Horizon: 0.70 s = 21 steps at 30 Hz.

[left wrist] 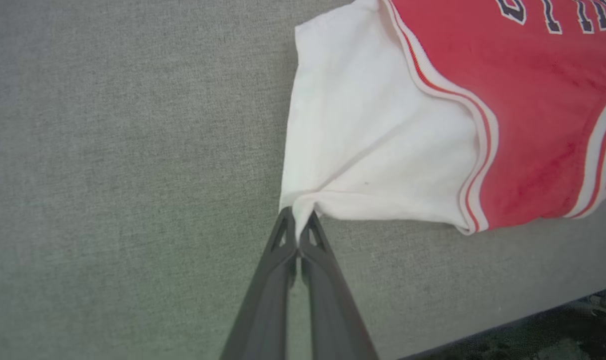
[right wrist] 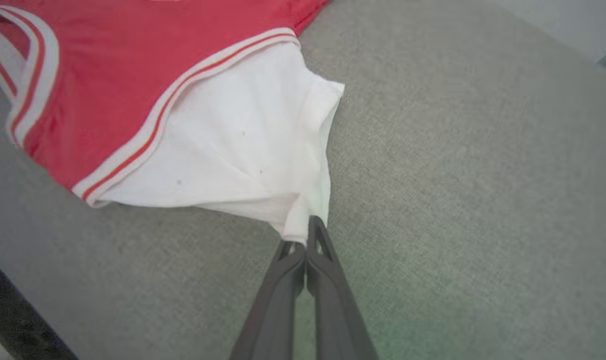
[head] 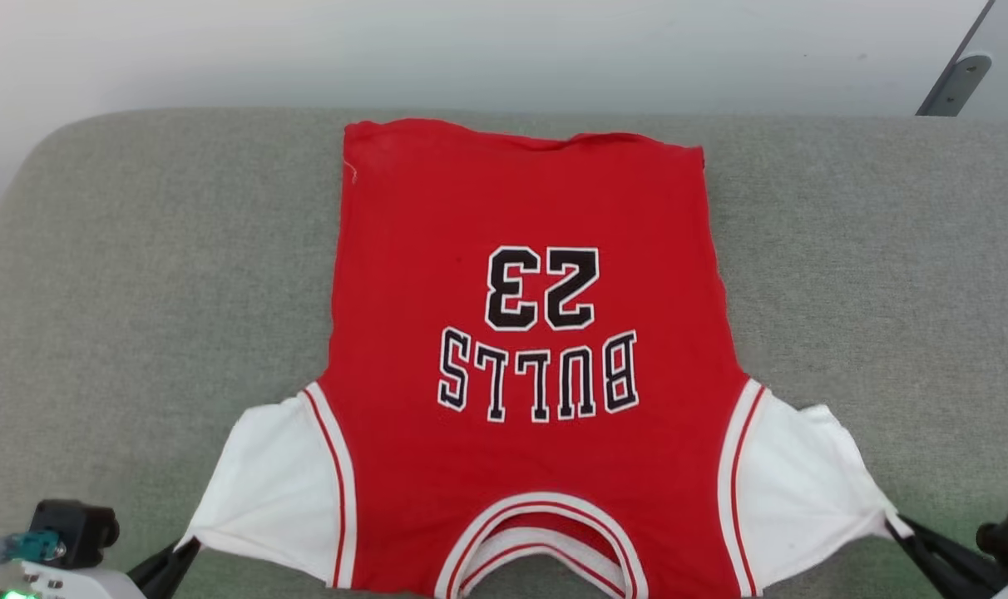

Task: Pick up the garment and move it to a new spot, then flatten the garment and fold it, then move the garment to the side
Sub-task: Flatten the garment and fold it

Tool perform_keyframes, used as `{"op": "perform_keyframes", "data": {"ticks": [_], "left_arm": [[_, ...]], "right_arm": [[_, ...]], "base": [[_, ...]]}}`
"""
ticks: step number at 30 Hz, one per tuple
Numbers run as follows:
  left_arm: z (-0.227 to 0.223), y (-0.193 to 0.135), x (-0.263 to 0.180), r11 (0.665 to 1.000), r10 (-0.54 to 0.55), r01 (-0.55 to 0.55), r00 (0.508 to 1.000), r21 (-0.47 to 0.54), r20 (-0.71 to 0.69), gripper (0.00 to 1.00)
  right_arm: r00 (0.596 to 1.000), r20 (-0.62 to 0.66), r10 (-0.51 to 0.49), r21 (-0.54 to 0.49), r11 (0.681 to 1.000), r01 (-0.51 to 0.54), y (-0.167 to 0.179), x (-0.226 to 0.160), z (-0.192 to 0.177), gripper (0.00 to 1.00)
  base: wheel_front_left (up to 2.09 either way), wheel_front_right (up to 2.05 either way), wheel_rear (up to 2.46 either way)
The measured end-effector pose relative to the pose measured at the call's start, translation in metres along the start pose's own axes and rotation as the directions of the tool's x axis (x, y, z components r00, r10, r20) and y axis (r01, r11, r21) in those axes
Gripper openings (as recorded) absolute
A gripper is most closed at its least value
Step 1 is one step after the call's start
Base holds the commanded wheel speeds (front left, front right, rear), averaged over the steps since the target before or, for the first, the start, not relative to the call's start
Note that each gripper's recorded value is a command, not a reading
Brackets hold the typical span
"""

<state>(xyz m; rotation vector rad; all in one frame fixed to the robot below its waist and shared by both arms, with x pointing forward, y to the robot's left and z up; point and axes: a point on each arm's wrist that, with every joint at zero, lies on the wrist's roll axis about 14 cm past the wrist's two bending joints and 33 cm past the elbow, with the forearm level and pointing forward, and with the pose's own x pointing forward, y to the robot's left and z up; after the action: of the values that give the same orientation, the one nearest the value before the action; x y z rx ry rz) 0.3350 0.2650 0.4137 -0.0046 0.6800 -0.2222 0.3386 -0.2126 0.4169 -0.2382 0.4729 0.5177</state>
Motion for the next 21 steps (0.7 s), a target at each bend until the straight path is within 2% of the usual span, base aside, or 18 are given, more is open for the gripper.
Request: {"op": "perform_keyframes", "data": {"ticks": [5, 11, 21], "left_arm": [[-0.01, -0.004, 0.001, 0.999, -0.006, 0.005, 1.0, -0.031, -0.019, 0.0], [-0.031, 0.002, -0.002, 0.997, 0.024, -0.031, 0.995, -0.077, -0.094, 0.0], [-0.046, 0.004, -0.008, 0.992, 0.037, -0.053, 0.99, -0.111, -0.139, 0.0]], "right_arm": [[0.998, -0.062, 0.012, 0.063, 0.998, -0.008, 0.007, -0.002, -0.019, 0.0], [0.981, -0.18, 0.074, 0.127, 0.991, -0.052, 0.024, -0.008, -0.048, 0.0], [0.955, -0.275, 0.111, 0.192, 0.98, -0.058, 0.025, -0.008, -0.063, 0.0]], "base": [[0.0, 0.0, 0.0], [0.0, 0.0, 0.0], [0.0, 0.0, 0.0]]}}
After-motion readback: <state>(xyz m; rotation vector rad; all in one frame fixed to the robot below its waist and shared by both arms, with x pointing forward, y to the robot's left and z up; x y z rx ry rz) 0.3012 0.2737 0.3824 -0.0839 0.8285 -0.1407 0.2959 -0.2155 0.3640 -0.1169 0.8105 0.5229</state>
